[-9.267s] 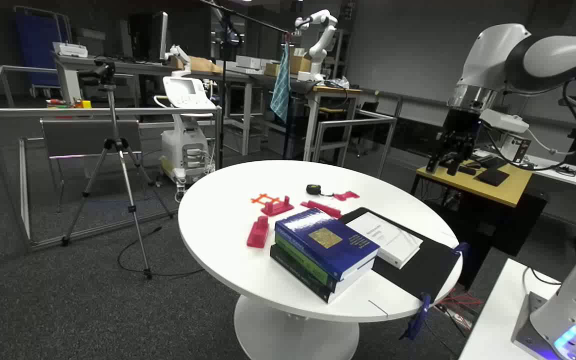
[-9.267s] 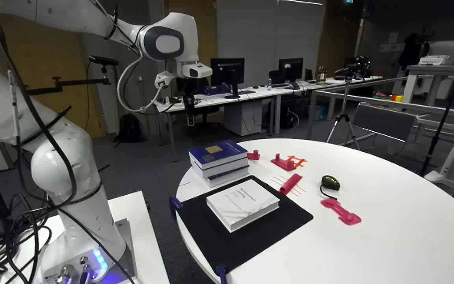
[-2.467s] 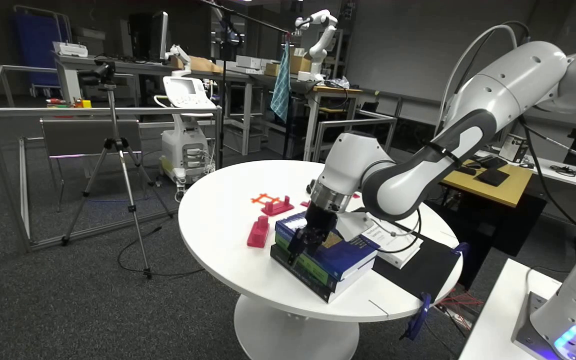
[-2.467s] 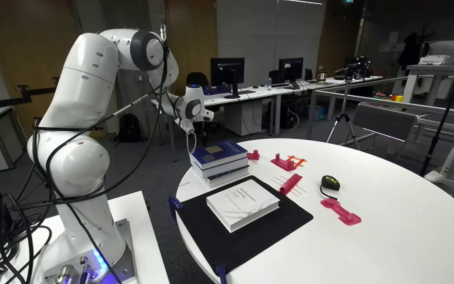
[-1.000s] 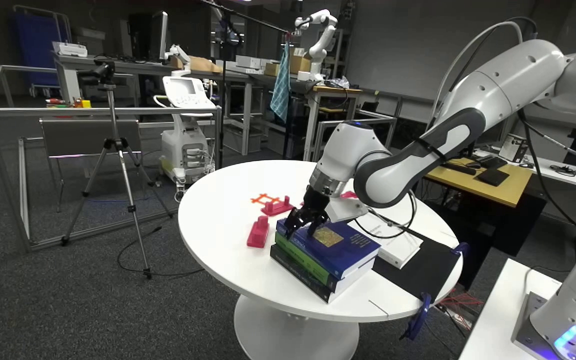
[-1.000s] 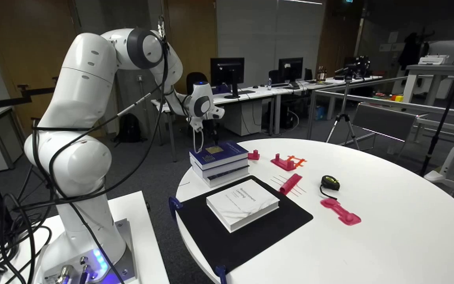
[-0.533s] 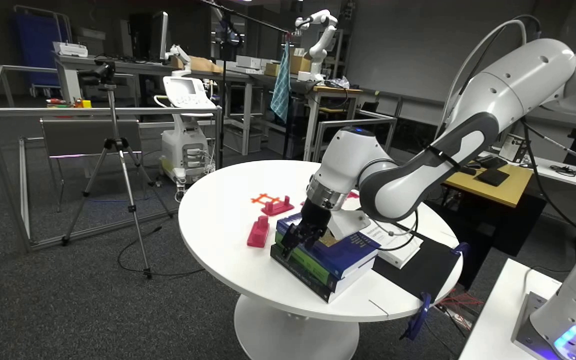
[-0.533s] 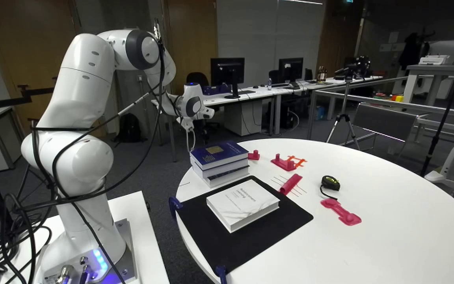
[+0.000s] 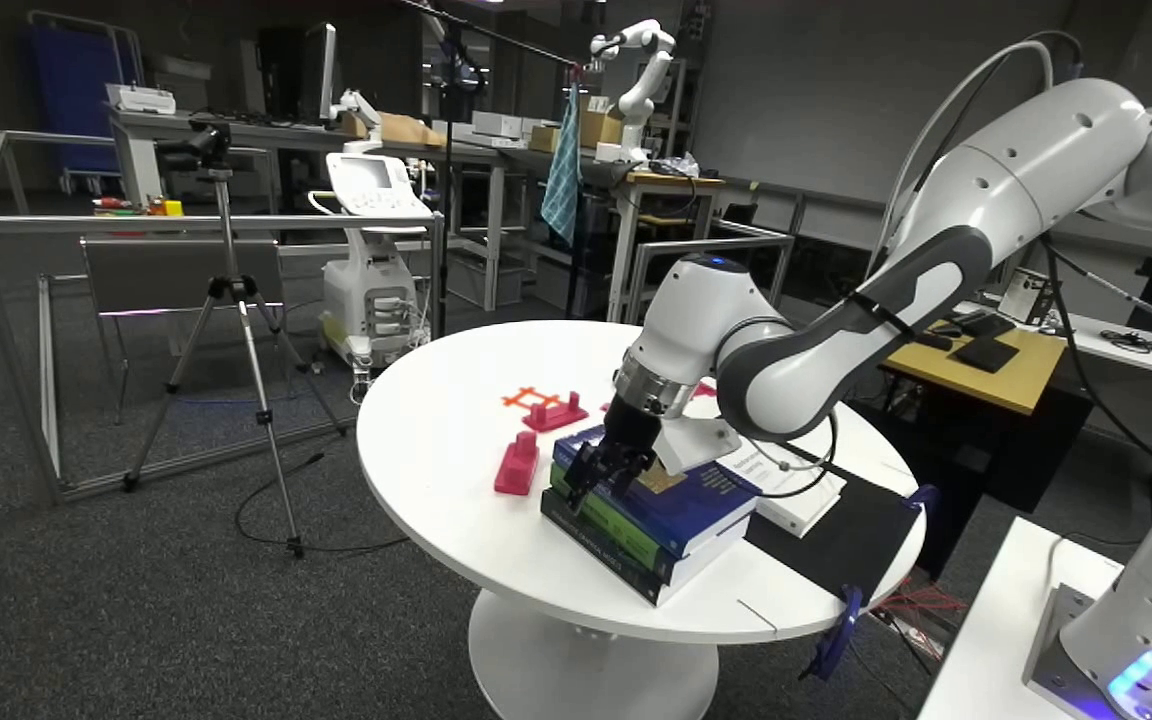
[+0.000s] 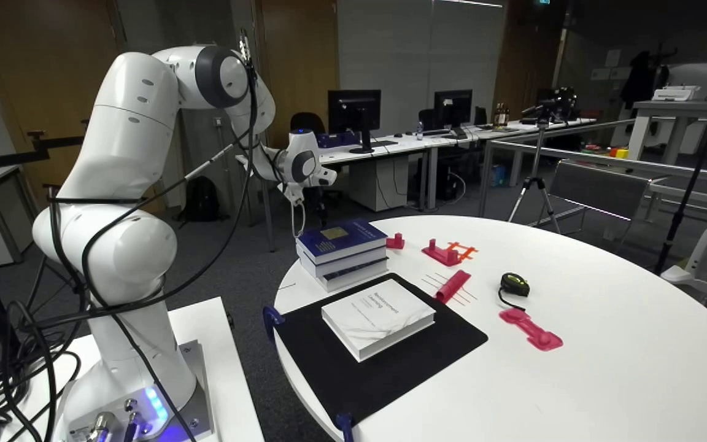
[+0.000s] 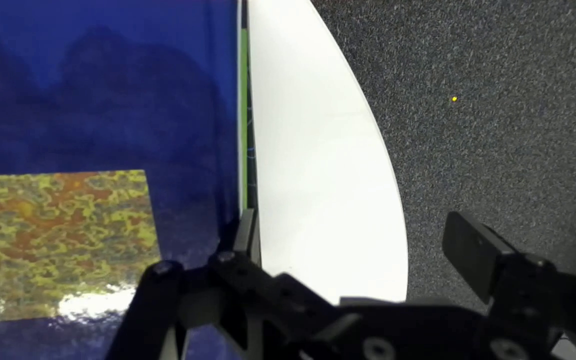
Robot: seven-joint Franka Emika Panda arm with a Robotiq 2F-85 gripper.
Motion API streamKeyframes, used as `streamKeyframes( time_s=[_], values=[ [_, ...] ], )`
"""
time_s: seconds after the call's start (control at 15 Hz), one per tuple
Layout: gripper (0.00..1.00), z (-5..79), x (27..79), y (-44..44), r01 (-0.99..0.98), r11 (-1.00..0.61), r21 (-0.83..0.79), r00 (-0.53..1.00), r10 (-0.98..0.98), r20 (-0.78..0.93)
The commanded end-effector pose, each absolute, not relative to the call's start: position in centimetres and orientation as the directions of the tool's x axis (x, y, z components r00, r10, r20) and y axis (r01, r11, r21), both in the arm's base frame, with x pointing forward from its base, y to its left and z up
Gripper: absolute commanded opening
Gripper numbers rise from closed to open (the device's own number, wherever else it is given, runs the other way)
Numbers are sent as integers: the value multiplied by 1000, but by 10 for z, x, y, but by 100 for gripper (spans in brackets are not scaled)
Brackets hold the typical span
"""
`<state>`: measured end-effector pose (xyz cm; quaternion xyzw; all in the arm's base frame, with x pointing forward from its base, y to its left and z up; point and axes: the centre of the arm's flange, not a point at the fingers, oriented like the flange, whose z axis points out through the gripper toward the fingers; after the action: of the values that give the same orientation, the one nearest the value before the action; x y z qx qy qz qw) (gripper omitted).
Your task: Move the blue book to the top of the white book on the right.
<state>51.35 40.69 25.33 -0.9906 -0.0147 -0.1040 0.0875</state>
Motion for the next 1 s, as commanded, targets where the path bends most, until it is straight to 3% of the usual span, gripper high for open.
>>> streamKeyframes(
  time_s=[0.0,0.93],
  values=[
    [100,262,524,391,-27,-988,-154,979,-57,196],
    [100,264,548,361,-160,-979,-126,974,-177,144]
  ],
)
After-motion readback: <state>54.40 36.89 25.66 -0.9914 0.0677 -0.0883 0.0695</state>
